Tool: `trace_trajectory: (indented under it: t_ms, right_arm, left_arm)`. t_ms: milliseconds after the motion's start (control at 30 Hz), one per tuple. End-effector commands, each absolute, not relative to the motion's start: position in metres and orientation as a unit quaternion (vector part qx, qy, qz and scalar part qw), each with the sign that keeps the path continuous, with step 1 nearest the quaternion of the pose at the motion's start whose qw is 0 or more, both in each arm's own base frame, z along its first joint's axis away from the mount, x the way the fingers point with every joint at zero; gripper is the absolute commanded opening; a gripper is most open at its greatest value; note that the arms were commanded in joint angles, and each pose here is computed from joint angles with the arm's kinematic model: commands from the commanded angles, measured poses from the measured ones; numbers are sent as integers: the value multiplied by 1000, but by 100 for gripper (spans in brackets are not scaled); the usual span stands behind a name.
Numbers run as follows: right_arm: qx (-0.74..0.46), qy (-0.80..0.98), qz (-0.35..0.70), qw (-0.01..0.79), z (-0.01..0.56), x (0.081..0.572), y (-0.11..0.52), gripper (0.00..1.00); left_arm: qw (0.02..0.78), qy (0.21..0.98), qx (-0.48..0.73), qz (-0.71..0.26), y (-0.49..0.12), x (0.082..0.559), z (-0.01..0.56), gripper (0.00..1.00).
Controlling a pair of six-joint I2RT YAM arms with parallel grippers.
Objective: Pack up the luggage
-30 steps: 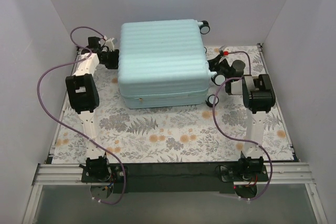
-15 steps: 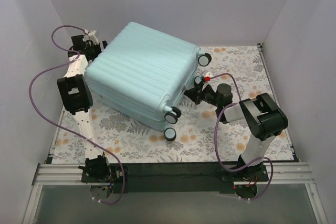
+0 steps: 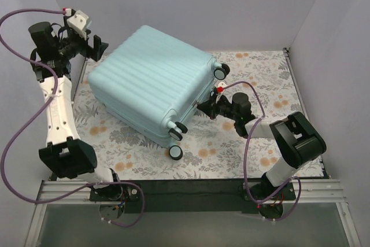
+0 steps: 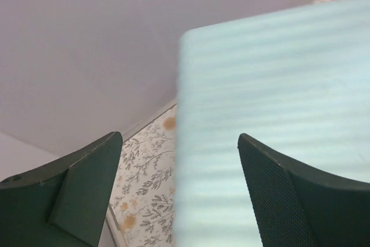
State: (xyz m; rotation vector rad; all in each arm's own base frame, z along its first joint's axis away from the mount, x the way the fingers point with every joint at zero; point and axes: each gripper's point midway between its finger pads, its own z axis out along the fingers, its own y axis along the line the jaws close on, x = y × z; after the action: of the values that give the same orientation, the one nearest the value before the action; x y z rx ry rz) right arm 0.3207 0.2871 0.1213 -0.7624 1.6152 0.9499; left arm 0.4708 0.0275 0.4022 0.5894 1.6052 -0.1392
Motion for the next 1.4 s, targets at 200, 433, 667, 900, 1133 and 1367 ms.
trace_trajectory:
  t_ms: [200,433,667,900,1133,1367]
  right_arm:
    - [-329,673,358,557,140,321,286,1]
    - [-338,672,344,562,143,326,286,1]
    - [-333,679,332,563,137,333,284,1]
    - [-332,677,330,568,142,336,285,1]
    - [-326,681,323,570,140,340,284,1]
    - [-313,693,284,584,134,353,268,1]
  left_arm:
    - [501,598,545,-307,-129,270,354,80]
    - [407,520,674,-332,-198,172,318,83]
    - [292,509,744,-321,-247,146,290,84]
    - [228,495,799,-253,-258,147,250,85]
    - [243,498,813,-179,-254,177,219,85]
    - [189,497,833,-150,-230,172,194,44]
